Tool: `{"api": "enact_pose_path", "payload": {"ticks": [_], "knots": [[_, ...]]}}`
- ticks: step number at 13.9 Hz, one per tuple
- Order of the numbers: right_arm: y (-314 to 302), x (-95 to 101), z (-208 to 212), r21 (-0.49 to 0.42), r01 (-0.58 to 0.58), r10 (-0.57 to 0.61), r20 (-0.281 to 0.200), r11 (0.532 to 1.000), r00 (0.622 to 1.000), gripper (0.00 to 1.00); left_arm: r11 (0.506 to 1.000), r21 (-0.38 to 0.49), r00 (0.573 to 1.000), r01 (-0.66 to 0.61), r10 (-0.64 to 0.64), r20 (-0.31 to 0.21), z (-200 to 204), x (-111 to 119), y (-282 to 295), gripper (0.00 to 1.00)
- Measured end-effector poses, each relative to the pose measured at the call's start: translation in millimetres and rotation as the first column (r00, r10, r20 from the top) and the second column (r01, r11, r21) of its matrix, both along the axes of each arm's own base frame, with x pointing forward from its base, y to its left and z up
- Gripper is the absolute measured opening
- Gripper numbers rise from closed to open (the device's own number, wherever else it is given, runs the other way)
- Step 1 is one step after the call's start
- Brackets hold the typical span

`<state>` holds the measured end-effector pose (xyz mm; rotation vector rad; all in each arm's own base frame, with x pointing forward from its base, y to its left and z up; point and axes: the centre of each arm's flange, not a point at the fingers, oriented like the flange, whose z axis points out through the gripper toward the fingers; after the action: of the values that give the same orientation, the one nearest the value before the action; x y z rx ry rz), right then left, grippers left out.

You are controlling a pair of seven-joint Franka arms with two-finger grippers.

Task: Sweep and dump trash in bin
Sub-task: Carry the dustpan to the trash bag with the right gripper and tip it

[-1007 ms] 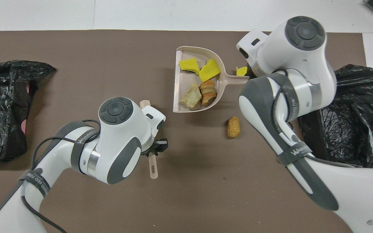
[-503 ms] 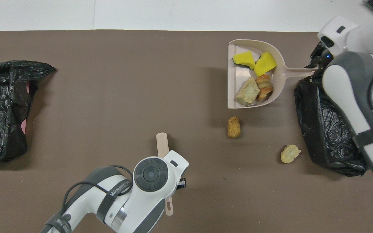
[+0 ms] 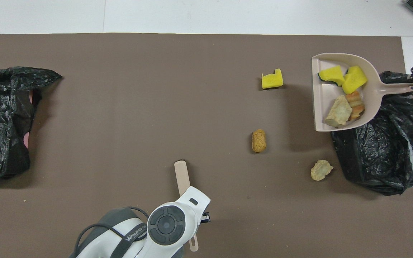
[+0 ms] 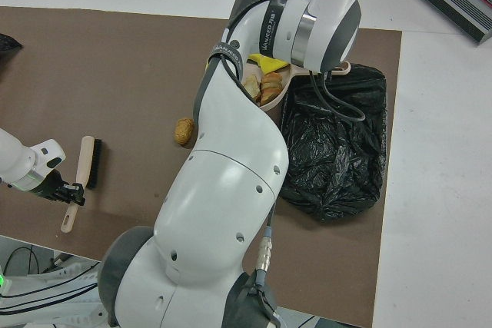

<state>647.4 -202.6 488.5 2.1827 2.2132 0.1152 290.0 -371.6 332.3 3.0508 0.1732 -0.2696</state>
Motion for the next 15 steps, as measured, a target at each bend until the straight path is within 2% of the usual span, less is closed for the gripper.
{"api": "enact_pose_path", "payload": {"ticks": [1,2,3,5,6,9,11,15], "knots": [[-18.4,-6.9,2.7,-0.003,0.01,-0.01,0.003,1.0,1.0,0.32,1.0,-0.002,1.0,-0.004,0.004,0.0,0.1,1.1,0.7,0.33],[-35.8,-14.0,5.7,-0.006,0.026,-0.026,0.007,1.0,1.0,0.32,1.0,-0.003,1.0,-0.008,0.008,0.0,0.4,2.8,1.8,0.33],[-52.3,-21.4,8.3,-0.009,0.045,-0.045,0.009,0.999,0.999,0.32,1.0,-0.006,1.0,-0.015,0.015,0.001,1.8,6.0,2.9,0.38],[-82.6,-36.2,12.6,-0.03,0.046,-0.046,0.008,0.998,0.999,0.32,0.999,-0.022,0.999,-0.043,0.043,0.013,10.1,20.3,6.6,0.57],[-95.8,-43.6,14.0,-0.048,0.037,-0.037,0.002,0.998,0.999,0.32,0.998,-0.034,0.998,-0.062,0.062,0.022,17.4,31.3,9.2,0.7],[-130.4,-63.7,16.1,-0.152,0.025,-0.031,-0.039,0.988,0.999,0.32,0.995,-0.041,0.994,-0.095,0.097,0.051,43.3,74.7,21.7,1.0],[-136.9,-67.2,11.4,-0.245,-0.008,-0.009,-0.066,0.97,0.998,0.32,0.997,-0.046,0.996,-0.058,0.061,0.069,59.1,107.8,34.3,1.0],[-122.5,-68.4,-1.4,-0.319,-0.07,0.05,-0.07,0.945,0.996,0.32,0.998,-0.061,0.994,0.006,0.0,0.112,83.9,167.8,83.9,1.0]]}}
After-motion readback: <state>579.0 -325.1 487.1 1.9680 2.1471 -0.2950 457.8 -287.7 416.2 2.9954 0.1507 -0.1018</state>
